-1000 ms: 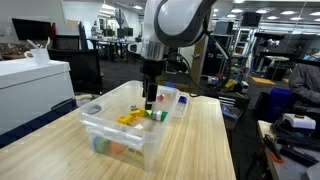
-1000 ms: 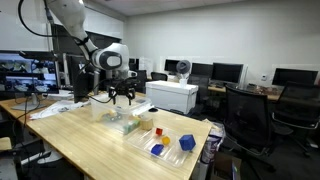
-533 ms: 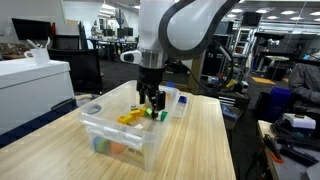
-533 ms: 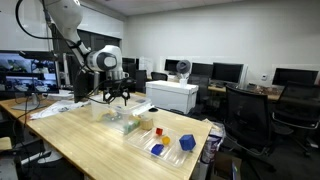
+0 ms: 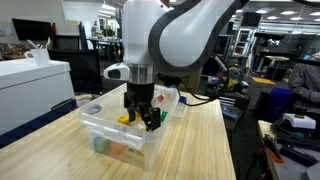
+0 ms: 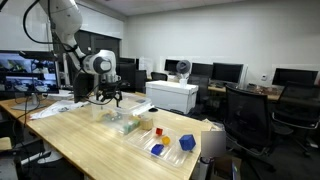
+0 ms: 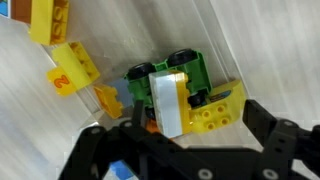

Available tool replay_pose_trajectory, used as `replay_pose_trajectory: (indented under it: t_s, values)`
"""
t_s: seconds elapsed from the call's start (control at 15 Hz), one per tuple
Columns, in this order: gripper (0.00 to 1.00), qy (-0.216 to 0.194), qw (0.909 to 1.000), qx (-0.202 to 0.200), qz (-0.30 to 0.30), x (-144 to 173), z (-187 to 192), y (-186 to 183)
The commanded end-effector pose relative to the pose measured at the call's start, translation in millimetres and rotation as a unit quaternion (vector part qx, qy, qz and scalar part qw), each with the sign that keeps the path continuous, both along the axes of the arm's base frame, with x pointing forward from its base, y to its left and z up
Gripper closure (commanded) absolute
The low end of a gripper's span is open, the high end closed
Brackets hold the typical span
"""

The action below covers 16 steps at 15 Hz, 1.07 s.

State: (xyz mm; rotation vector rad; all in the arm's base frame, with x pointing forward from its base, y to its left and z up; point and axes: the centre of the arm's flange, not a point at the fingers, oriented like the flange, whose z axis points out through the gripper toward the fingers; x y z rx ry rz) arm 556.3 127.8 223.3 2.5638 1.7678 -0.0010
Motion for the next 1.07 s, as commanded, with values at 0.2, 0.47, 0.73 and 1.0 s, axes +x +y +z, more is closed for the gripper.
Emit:
replay_pose_trajectory:
  t_s: [0.2, 0.47, 0.73, 1.0]
  values:
    - [0.25, 0.021, 0.9980, -0.054, 0.025, 13.2, -62.0, 10.8]
    - [0.62, -0.012, 0.9983, -0.054, 0.021, 13.7, -40.7, 6.9]
    - [0.83, -0.054, 0.9984, -0.019, 0.001, 10.1, -5.3, 1.7]
    - [0.83, -0.122, 0.9906, 0.039, -0.049, 3.7, 40.0, -22.0]
